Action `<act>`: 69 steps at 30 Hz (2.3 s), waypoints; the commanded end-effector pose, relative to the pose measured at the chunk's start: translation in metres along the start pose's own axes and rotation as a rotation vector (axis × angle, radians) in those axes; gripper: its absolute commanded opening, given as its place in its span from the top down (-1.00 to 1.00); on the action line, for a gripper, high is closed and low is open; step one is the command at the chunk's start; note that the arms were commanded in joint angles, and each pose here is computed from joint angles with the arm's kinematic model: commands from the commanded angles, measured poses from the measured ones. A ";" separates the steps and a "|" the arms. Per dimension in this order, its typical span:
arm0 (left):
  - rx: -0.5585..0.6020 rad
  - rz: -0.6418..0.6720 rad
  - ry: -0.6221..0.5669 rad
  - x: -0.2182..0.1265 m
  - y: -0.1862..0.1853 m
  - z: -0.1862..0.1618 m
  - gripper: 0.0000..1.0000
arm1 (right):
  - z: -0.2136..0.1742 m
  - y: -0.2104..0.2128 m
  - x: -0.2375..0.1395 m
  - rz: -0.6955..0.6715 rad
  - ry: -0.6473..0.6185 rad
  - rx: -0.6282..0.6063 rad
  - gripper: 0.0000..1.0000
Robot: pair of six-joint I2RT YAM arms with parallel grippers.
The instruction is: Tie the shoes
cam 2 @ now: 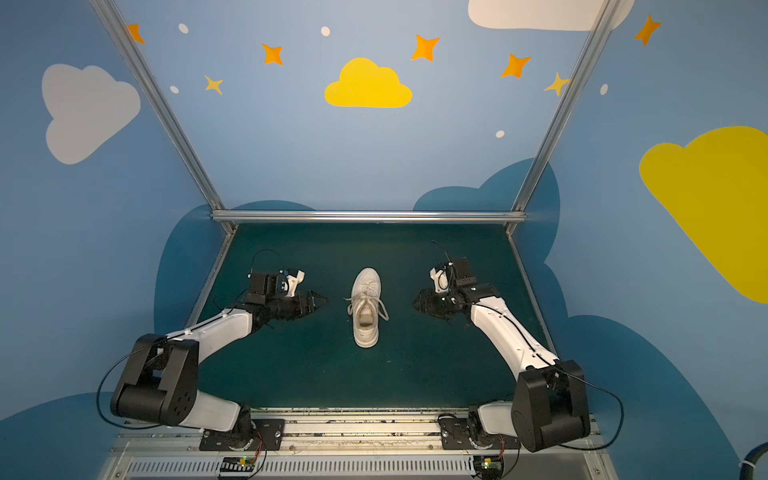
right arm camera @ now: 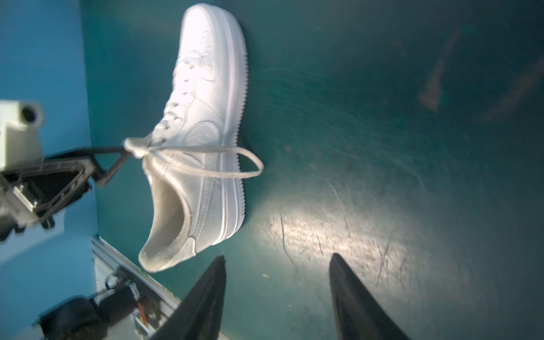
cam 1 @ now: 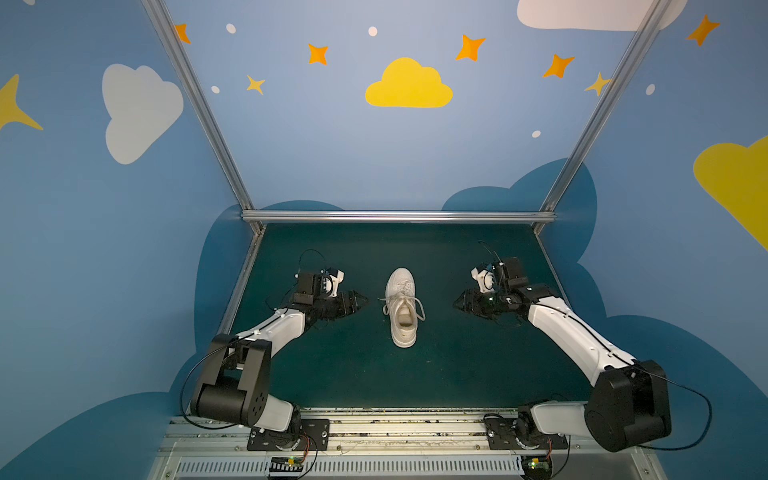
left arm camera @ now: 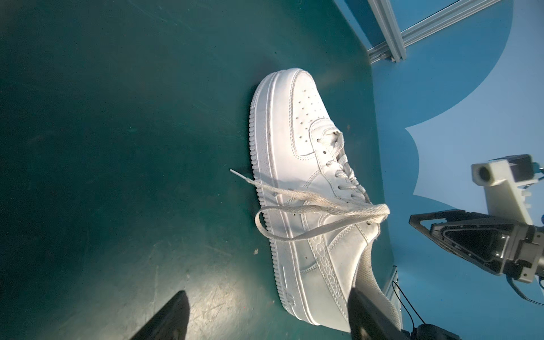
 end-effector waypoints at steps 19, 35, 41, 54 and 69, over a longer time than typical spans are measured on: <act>-0.263 -0.070 0.133 0.082 -0.002 0.024 -0.25 | 0.076 0.053 0.031 0.106 0.007 -0.329 0.06; -0.326 -0.122 0.128 0.113 0.000 0.028 0.35 | 0.089 0.095 0.059 0.211 0.048 -0.640 0.06; -0.319 -0.142 0.134 0.118 -0.003 0.027 0.52 | 0.086 0.109 0.074 0.242 0.104 -0.715 0.06; -0.291 -0.164 0.114 0.112 -0.011 0.029 0.93 | 0.084 0.113 0.112 0.132 0.365 -0.663 0.16; -0.289 -0.159 0.108 0.105 -0.013 0.026 0.92 | 0.069 0.133 0.136 0.176 0.451 -0.650 0.41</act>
Point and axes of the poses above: each gripper's point midway between its finger pads, its own x axis out along the fingers, its own y axis along the line the jaws close on, z = x × y, the point moved 1 cm from there along -x, back along the fingers, and after that the axes turned 13 degrees about -x, right-handed, at the moved point
